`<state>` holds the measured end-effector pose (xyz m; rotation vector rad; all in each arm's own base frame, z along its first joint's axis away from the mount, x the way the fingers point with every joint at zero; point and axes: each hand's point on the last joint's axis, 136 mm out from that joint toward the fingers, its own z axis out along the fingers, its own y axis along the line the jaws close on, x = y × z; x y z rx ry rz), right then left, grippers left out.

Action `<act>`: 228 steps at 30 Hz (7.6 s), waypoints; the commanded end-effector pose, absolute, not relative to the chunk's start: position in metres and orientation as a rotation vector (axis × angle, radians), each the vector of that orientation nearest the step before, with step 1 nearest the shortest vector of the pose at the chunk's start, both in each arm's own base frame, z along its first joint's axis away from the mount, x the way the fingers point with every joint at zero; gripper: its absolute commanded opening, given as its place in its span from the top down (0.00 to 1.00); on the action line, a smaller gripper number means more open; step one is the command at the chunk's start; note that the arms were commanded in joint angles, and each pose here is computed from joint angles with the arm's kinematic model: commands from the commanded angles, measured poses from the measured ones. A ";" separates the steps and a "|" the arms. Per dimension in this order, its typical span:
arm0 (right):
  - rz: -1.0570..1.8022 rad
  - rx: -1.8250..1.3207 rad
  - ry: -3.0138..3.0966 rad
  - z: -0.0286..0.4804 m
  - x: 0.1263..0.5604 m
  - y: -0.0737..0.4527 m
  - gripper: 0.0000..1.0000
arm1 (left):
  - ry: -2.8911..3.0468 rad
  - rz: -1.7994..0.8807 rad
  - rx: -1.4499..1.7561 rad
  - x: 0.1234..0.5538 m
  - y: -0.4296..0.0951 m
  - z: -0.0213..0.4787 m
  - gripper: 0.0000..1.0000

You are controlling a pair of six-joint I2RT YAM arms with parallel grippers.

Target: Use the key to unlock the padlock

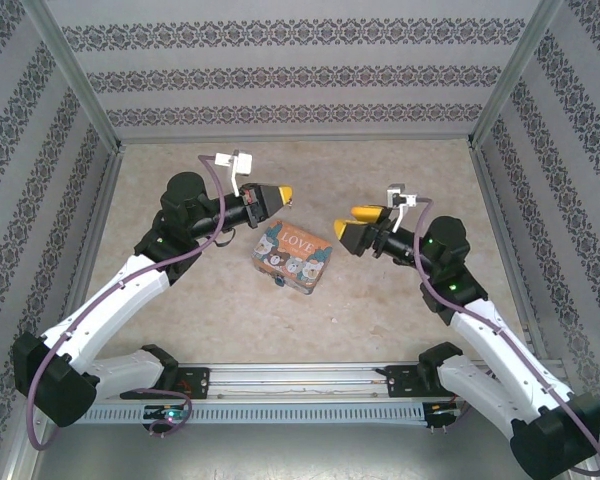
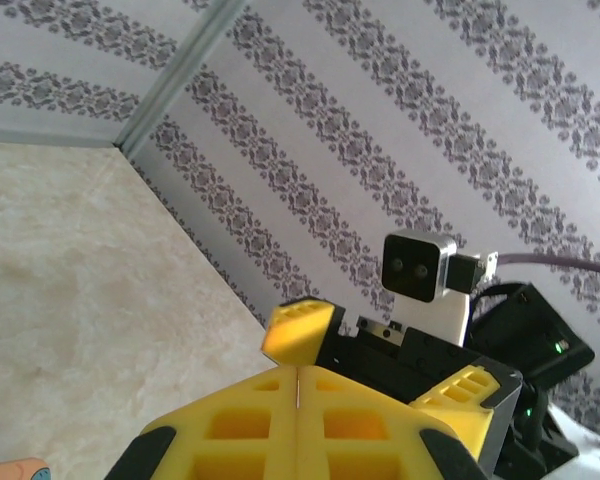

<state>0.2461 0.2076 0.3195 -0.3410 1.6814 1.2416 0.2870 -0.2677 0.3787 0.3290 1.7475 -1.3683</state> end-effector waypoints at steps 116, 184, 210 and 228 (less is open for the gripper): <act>-0.310 -1.300 1.152 0.323 0.281 0.281 1.00 | 2.154 -1.397 -0.916 0.314 -0.274 0.316 0.44; 1.730 -0.623 1.692 0.366 0.231 0.270 0.40 | 1.729 -1.416 0.507 0.272 -0.283 0.385 1.00; 1.734 -0.601 1.785 0.336 0.231 0.288 0.77 | 1.706 -1.418 0.494 0.280 -0.285 0.387 1.00; 1.513 -0.507 1.889 0.303 0.246 0.264 1.00 | 1.691 -1.341 0.403 0.289 -0.265 0.383 0.70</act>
